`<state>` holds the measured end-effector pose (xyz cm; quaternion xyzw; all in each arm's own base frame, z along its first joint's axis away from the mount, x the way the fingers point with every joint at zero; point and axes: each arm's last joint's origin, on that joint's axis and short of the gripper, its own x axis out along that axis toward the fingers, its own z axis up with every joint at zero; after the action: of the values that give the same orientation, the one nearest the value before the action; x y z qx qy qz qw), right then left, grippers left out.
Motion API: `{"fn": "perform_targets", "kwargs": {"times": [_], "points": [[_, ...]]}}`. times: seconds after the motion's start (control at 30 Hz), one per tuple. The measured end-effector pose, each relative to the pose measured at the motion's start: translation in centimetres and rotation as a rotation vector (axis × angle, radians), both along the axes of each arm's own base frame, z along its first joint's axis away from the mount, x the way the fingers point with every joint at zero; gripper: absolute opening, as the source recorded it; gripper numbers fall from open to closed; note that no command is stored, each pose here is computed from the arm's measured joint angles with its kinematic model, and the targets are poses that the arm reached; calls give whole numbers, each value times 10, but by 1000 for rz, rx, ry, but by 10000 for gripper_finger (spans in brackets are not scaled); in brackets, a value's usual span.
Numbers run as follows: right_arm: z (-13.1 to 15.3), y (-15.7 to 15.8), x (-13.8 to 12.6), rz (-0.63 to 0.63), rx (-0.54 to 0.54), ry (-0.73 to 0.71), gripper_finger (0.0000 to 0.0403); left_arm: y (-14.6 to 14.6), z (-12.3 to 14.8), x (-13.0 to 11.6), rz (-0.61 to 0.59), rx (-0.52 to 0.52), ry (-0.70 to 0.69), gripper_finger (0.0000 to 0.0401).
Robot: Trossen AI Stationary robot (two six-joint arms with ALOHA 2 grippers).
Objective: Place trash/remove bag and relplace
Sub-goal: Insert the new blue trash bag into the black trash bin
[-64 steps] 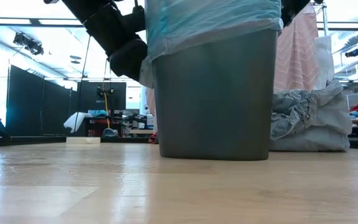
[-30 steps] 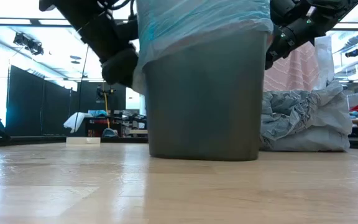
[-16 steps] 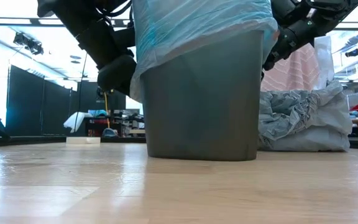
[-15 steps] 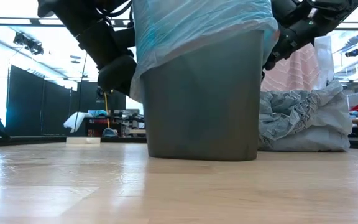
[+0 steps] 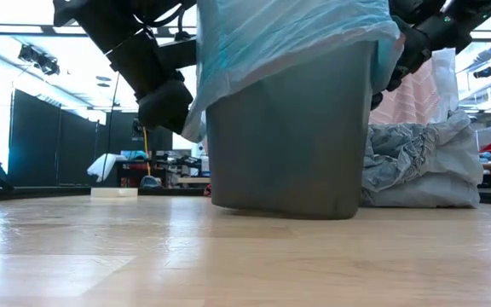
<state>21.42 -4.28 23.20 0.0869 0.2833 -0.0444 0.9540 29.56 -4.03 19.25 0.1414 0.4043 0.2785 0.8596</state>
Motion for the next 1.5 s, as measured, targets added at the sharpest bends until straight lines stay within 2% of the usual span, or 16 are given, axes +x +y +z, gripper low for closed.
{"fn": "perform_targets", "kwargs": {"times": [0.1,0.47,0.67,0.87,1.27,1.37,1.5], "points": [[2,3,-4,17,-10,12,0,0,0,0,1,-2,-2,124],[9,12,-8,103,-160,-10,0,0,1,0,2,-5,-11,124],[7,16,-10,115,-179,31,1,0,1,0,2,-6,-13,124],[17,18,-13,106,-243,-45,31,0,2,1,1,-6,-14,124],[27,19,-15,96,-199,-133,127,0,2,2,0,-12,-33,124],[29,22,-20,111,-159,-132,139,0,-2,0,1,-10,-20,124],[24,27,-24,138,-137,-71,134,1,-7,-4,16,-18,-15,124]]}}
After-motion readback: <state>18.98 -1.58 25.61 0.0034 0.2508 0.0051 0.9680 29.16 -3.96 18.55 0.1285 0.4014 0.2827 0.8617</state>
